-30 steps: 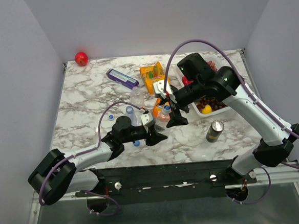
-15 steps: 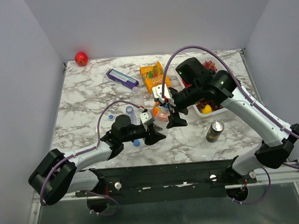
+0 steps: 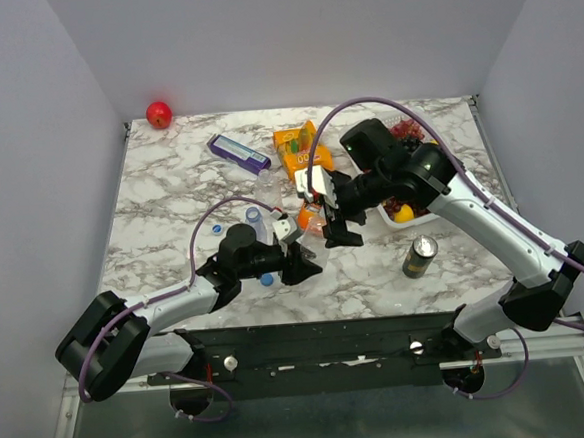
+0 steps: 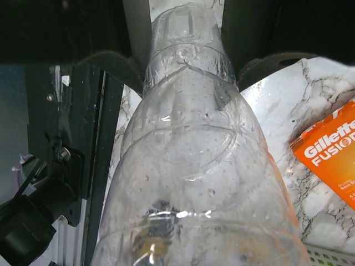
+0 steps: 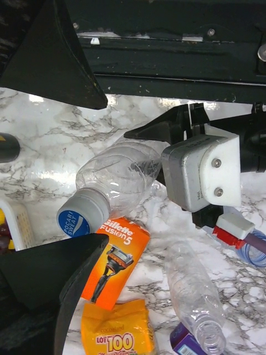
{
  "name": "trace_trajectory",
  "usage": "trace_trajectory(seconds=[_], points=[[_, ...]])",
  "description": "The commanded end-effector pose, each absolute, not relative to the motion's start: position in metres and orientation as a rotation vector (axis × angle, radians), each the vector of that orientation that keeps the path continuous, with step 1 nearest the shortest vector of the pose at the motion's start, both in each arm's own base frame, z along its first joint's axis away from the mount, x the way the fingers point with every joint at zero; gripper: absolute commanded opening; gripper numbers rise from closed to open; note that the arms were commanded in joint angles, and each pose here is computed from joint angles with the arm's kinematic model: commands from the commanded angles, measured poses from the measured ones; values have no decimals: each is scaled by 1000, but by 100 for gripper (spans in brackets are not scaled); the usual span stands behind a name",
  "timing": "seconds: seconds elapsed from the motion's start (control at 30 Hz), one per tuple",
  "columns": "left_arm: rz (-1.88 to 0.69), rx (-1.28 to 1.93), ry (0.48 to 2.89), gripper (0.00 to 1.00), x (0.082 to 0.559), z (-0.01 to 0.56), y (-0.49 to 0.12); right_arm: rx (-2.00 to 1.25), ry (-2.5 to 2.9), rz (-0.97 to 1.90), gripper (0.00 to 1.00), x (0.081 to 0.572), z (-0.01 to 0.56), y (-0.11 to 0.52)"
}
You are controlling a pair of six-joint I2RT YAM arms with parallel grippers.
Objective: Screw on the bottle caps
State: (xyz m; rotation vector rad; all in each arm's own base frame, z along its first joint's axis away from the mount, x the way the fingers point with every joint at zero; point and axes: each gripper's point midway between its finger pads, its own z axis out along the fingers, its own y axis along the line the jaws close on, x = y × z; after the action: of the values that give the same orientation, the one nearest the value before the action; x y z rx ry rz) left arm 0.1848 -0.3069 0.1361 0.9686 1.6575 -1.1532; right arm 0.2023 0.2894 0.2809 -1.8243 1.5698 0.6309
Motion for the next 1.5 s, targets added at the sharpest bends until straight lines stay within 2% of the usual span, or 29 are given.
trace_trajectory(seconds=[0.0, 0.07, 0.17, 0.23, 0.43, 0.7, 0.93, 1.2, 1.4, 1.47], points=[[-1109, 953, 1450, 0, 201, 183, -312, -1765, 1823, 543, 100, 203, 267, 261], [-1110, 995, 1454, 0, 196, 176, -312, -1704, 1819, 569, 100, 208, 286, 266], [-1109, 1061, 1461, 0, 189, 165, -311, -1650, 1590, 643, 100, 210, 345, 273], [-1106, 1098, 1470, 0, 185, 159, -309, -1747, 1413, 582, 100, 208, 356, 270], [-1068, 1256, 1426, 0, 178, 150, -309, -2007, 1178, 506, 94, 188, 334, 252], [-1030, 1290, 1398, 0, 183, 153, -309, -2159, 1105, 584, 87, 165, 307, 247], [-1004, 1305, 1366, 0, 188, 157, -312, -2214, 1116, 623, 72, 162, 293, 246], [-995, 1306, 1350, 0, 191, 160, -315, -2245, 1149, 684, 61, 158, 280, 246], [-976, 1301, 1363, 0, 194, 157, -314, -2239, 1228, 725, 42, 159, 279, 249], [-948, 1259, 1379, 0, 201, 159, -313, -2218, 1306, 741, 30, 162, 275, 250]])
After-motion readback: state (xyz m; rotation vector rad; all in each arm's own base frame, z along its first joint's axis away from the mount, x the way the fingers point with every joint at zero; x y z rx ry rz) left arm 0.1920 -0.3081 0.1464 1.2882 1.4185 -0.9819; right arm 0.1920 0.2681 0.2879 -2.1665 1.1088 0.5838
